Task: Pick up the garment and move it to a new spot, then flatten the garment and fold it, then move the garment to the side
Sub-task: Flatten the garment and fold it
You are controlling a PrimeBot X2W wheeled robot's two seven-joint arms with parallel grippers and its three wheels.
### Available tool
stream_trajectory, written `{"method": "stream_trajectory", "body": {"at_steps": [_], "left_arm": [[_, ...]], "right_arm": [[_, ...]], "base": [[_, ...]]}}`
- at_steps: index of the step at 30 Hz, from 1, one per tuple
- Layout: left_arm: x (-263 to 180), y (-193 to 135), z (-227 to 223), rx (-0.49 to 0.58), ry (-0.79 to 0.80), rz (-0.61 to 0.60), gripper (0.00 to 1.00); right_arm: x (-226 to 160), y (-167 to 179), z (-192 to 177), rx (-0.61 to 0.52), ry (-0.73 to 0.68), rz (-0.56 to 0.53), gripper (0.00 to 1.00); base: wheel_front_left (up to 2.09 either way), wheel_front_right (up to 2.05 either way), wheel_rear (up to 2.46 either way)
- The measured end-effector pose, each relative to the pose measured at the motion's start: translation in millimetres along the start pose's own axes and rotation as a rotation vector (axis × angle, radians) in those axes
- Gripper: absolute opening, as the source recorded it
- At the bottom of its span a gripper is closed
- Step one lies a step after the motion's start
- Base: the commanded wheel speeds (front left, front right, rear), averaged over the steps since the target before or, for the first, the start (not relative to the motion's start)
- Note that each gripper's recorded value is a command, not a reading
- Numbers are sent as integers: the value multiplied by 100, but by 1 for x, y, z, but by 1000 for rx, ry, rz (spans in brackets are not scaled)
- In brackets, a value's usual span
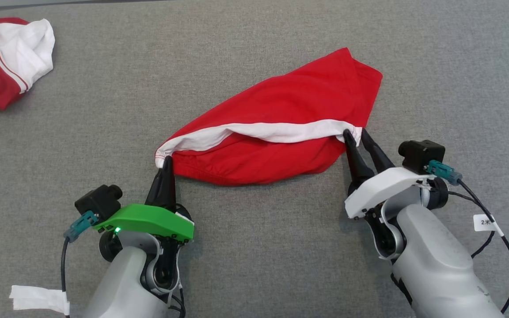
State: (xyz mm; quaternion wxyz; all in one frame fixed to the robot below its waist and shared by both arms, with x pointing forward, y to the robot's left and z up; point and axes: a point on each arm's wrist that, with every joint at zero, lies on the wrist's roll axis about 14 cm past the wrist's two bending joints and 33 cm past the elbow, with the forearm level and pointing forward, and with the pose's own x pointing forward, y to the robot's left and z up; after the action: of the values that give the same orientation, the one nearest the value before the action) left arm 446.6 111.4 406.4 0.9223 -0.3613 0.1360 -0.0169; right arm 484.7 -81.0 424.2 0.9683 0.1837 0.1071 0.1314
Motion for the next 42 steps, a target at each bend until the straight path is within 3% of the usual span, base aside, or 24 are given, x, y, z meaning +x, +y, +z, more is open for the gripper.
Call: {"method": "stream_trajectory", "body": {"at_steps": [7, 12, 14, 15, 26, 35, 42], "left_arm": [[0, 0, 0, 0, 0, 0, 0], [0, 0, 0, 1, -1, 1, 0], [0, -1, 1, 6, -3, -1, 0], [0, -1, 2, 7, -5, -1, 0], [-3, -13, 23, 14, -73, -43, 0], [-11, -58, 60, 70, -188, -198, 0], [-37, -118, 103, 148, -314, -411, 0]], "right_arm": [[3, 8, -8, 50, 33, 15, 45], [6, 11, -3, 16, 24, 30, 24], [6, 11, 1, 6, 13, 32, 5], [6, 11, 4, -2, 5, 35, 0], [-12, 15, 56, -52, -178, 42, 0], [-46, 21, 124, -121, -398, 43, 0], [-92, 34, 184, -192, -592, 58, 0]], "base": [[0, 0, 0], [0, 0, 0], [0, 0, 0], [0, 0, 0], [0, 0, 0], [0, 0, 0], [0, 0, 0]]}}
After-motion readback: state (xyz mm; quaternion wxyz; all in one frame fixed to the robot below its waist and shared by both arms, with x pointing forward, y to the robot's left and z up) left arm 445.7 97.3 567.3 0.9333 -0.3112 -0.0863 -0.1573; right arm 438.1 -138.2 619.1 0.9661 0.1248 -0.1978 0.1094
